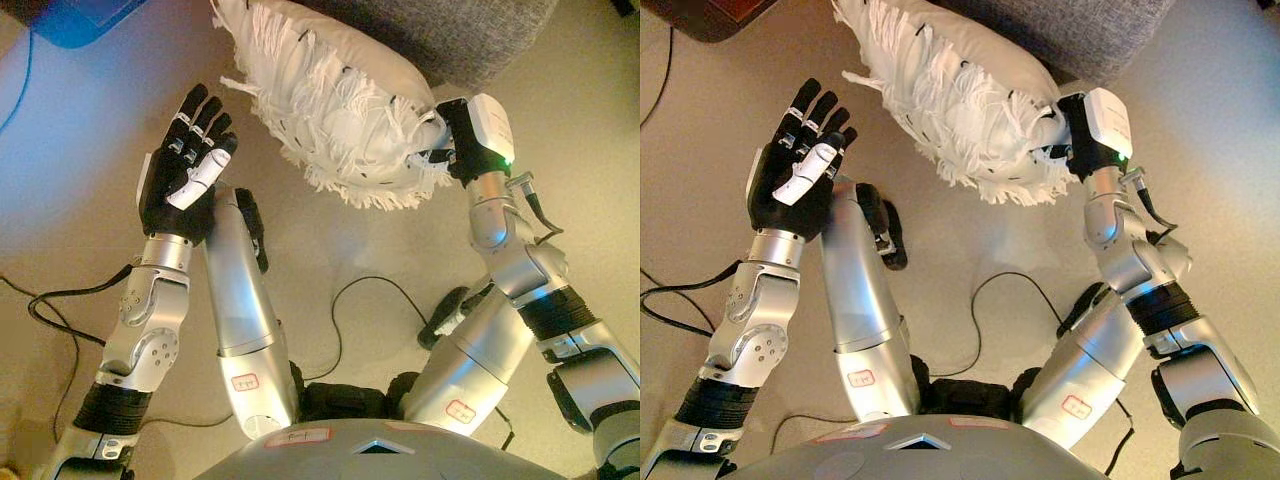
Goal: Pick up the pillow and put it on the sofa.
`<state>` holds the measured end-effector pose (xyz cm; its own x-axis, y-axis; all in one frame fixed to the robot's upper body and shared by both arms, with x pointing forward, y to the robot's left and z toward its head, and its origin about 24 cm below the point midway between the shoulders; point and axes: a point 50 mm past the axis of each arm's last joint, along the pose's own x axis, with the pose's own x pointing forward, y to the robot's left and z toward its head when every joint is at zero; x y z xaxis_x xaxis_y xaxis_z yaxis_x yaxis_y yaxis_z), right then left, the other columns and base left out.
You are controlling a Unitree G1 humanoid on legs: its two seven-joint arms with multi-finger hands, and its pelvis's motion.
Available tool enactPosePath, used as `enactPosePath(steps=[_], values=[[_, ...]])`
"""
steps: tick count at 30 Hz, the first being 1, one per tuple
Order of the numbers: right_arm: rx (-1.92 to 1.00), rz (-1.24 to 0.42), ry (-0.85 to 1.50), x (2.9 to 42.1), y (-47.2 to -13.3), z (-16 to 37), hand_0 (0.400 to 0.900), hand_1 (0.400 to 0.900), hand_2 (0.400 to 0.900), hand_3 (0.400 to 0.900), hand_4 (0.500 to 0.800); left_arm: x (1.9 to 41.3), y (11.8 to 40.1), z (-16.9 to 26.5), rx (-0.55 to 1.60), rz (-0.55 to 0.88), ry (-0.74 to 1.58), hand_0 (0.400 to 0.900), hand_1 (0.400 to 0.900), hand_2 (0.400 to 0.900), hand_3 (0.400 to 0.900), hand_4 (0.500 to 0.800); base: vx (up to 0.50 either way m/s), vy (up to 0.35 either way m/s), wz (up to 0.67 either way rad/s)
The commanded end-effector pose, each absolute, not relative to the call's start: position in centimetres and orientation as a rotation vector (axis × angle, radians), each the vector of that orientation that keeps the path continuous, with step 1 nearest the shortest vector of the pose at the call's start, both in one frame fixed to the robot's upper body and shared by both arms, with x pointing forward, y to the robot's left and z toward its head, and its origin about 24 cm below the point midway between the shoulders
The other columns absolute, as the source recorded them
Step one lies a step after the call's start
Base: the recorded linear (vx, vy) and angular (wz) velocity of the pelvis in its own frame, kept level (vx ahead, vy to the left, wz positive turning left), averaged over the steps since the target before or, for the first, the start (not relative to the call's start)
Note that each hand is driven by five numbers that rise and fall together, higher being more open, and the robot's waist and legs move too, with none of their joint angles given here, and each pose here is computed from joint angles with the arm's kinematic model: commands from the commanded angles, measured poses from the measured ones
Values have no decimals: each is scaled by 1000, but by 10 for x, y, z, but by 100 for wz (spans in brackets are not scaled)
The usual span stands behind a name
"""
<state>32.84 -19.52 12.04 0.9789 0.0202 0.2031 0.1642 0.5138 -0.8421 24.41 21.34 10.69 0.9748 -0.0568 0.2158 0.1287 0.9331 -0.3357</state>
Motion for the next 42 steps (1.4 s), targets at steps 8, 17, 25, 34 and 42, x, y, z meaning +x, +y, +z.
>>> enactPosePath(steps=[8, 17, 25, 34, 42], values=[[-976, -169, -675, 327, -169, 215, 400, 400, 400, 400, 500, 260, 204, 128, -433, -61, -316, 900, 900, 900, 900, 800, -59, 17, -14], [-958, -250, -822, 307, -182, 249, 400, 400, 400, 400, 500, 270, 206, 130, -404, -58, -299, 900, 900, 900, 900, 800, -36, 4, -3], [-967, -304, -834, 295, -204, 252, 400, 400, 400, 400, 500, 271, 199, 127, -395, -81, -241, 900, 900, 900, 900, 800, 13, -21, -2], [-914, -227, -787, 262, -221, 235, 400, 400, 400, 400, 500, 252, 202, 92, -355, -56, -45, 900, 900, 900, 900, 800, 158, -77, -10], [-825, -130, -751, 238, -237, 238, 400, 400, 400, 400, 500, 238, 202, 63, -378, -39, 114, 900, 900, 900, 900, 800, 135, 11, -10]])
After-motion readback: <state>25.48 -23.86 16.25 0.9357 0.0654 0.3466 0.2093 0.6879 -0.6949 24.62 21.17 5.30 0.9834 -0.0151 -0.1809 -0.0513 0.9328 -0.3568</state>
